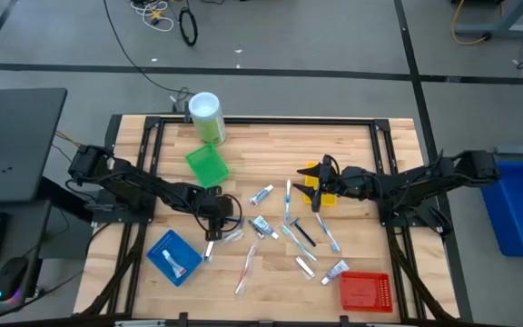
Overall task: Pick & Place Travel size toiletries
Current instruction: Put the left razor into the green bin
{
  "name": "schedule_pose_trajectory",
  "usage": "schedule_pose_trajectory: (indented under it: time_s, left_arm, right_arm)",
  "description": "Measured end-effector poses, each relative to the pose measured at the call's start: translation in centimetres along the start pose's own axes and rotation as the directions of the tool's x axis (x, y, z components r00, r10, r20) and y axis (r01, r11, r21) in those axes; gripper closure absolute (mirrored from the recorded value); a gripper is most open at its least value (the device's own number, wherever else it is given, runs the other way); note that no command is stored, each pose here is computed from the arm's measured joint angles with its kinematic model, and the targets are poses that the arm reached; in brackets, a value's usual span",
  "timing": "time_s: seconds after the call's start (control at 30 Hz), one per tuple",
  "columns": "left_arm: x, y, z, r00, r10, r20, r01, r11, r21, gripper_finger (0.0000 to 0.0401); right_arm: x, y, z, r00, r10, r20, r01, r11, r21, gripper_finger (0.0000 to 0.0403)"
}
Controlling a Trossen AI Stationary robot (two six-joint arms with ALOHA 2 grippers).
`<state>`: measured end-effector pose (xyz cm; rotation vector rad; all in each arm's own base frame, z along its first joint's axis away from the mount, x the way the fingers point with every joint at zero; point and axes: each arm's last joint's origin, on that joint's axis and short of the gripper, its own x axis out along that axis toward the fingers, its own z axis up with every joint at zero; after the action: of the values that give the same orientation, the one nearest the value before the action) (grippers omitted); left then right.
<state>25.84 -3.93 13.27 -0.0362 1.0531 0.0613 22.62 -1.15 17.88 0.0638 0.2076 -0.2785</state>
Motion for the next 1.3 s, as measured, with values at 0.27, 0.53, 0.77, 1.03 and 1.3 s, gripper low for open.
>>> schedule_pose_trajectory:
  time_s: [0.27, 0.53, 0.77, 1.03, 1.3]
  left_arm:
    - [0.3, -0.1, -0.4, 0.998, -0.036, -0.047, 0.036, 0.999, 0.005, 0.0309]
    - [-0.3, -0.1, -0.1, 0.998, -0.021, -0.058, 0.020, 1.000, -0.024, 0.0364]
    - [-2.8, -0.1, 2.5, 0.971, 0.188, -0.151, -0.191, 0.981, -0.011, 0.0364]
    - [-7.7, 1.7, 5.6, 0.850, 0.448, -0.277, -0.432, 0.894, 0.121, 0.0363]
    - [-8.7, 6.5, 5.3, 0.759, 0.476, -0.445, -0.339, 0.871, 0.354, 0.0358]
  right_arm:
    - [0.1, 0.0, -0.1, 1.000, -0.001, -0.005, 0.001, 1.000, -0.001, 0.0170]
    - [0.1, 0.0, 0.0, 1.000, 0.000, 0.006, 0.000, 1.000, 0.001, 0.0181]
    - [0.1, 0.0, 0.0, 1.000, 0.000, 0.006, 0.000, 1.000, 0.001, 0.0188]
    - [0.1, 0.0, 0.0, 1.000, 0.000, 0.006, 0.000, 1.000, 0.001, 0.0188]
    - [0.1, 0.0, 0.0, 1.000, 0.000, 0.006, 0.000, 1.000, 0.001, 0.0185]
